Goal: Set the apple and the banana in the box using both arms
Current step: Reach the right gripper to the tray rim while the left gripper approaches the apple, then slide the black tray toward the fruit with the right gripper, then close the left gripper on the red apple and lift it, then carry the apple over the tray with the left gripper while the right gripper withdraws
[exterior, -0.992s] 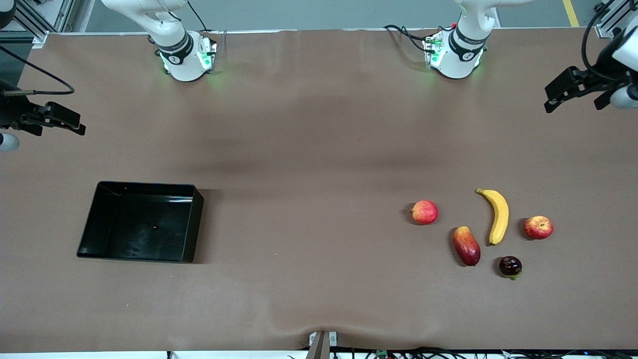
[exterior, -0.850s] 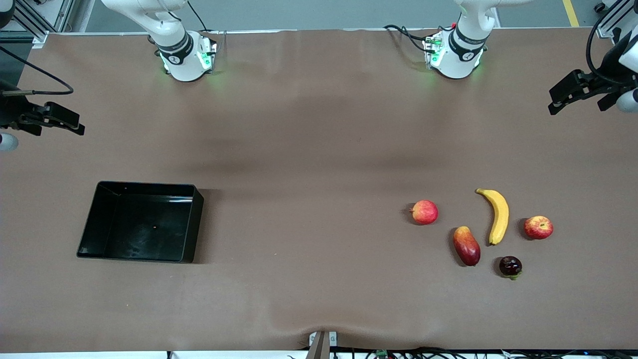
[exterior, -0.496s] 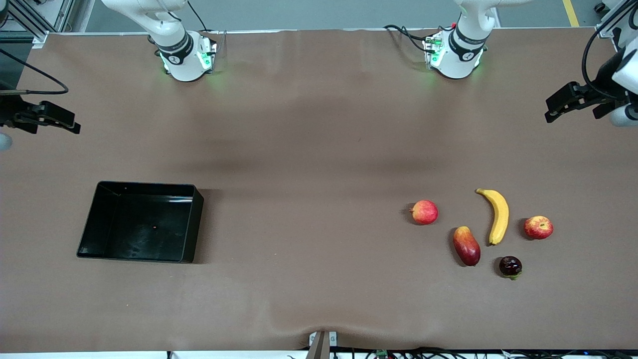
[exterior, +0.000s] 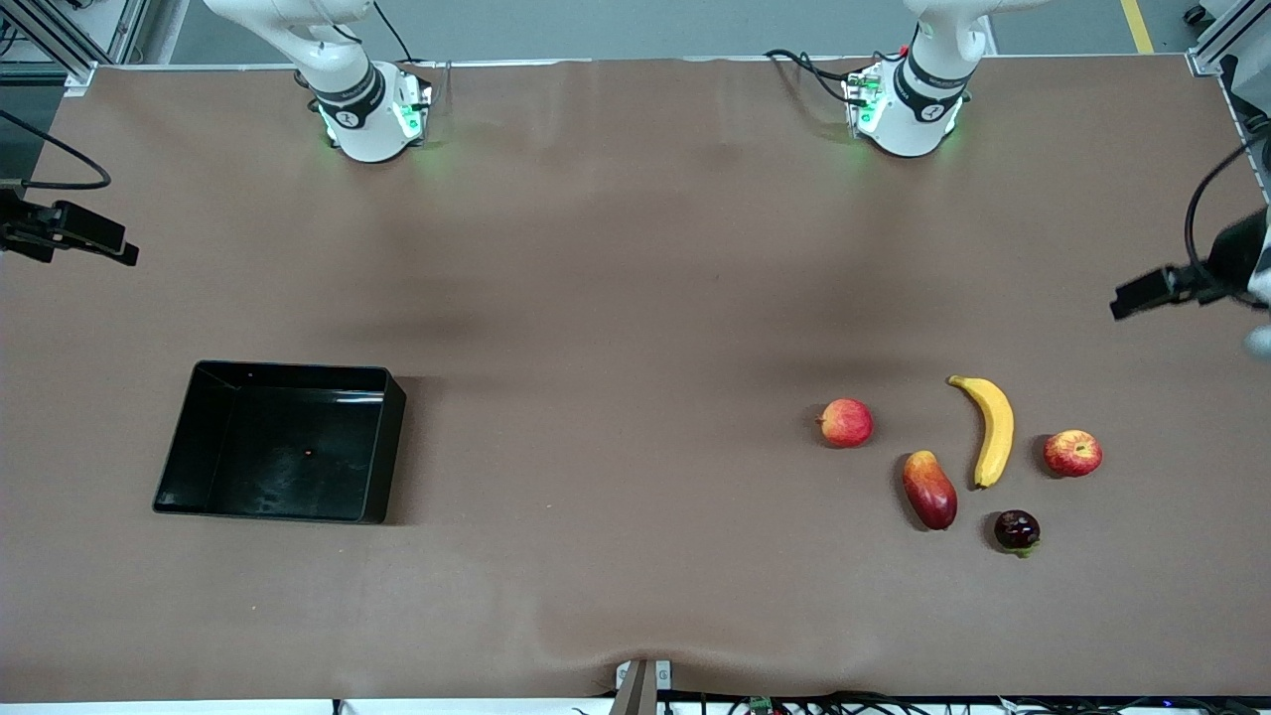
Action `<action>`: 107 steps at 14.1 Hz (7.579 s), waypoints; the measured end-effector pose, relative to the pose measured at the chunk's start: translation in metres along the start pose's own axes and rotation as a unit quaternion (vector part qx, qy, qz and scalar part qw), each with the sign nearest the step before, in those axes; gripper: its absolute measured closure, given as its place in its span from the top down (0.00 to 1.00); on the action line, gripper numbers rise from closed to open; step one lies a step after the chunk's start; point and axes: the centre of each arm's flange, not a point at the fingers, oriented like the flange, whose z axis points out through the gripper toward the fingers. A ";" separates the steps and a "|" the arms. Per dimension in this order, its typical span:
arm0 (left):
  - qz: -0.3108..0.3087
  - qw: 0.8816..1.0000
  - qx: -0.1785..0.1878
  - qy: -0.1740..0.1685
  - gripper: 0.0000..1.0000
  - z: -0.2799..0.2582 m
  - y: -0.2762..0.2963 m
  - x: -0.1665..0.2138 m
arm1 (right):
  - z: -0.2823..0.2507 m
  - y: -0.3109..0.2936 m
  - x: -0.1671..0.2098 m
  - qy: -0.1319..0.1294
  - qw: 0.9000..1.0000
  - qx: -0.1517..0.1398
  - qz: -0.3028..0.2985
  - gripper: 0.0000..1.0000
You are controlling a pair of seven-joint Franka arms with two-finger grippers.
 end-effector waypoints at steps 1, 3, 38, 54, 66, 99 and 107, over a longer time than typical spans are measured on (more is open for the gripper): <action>-0.002 1.000 0.001 -0.004 1.00 0.012 -0.002 0.008 | 0.000 -0.001 0.000 0.001 1.000 0.000 0.000 1.00; -0.004 1.000 0.001 -0.009 1.00 0.028 -0.005 0.018 | 0.000 -0.002 0.000 0.001 1.000 0.000 -0.001 1.00; 0.031 0.999 -0.007 -0.003 1.00 0.298 -0.084 0.123 | 0.361 0.133 0.156 0.005 1.000 -0.009 -0.007 1.00; 0.053 0.999 0.009 0.003 1.00 0.343 -0.087 0.115 | 0.327 0.068 0.168 0.027 0.998 0.011 -0.059 0.04; 0.061 0.998 0.006 -0.011 0.73 0.331 -0.077 0.113 | 0.348 -0.378 0.065 0.014 0.999 0.026 -0.032 0.04; -0.089 0.994 0.020 -0.051 0.73 0.319 0.423 -0.107 | 0.203 -0.114 0.057 0.006 0.999 0.043 0.010 1.00; -0.094 0.994 0.015 -0.046 0.99 0.334 0.424 -0.095 | 0.062 -0.076 0.010 0.002 1.000 0.013 0.011 1.00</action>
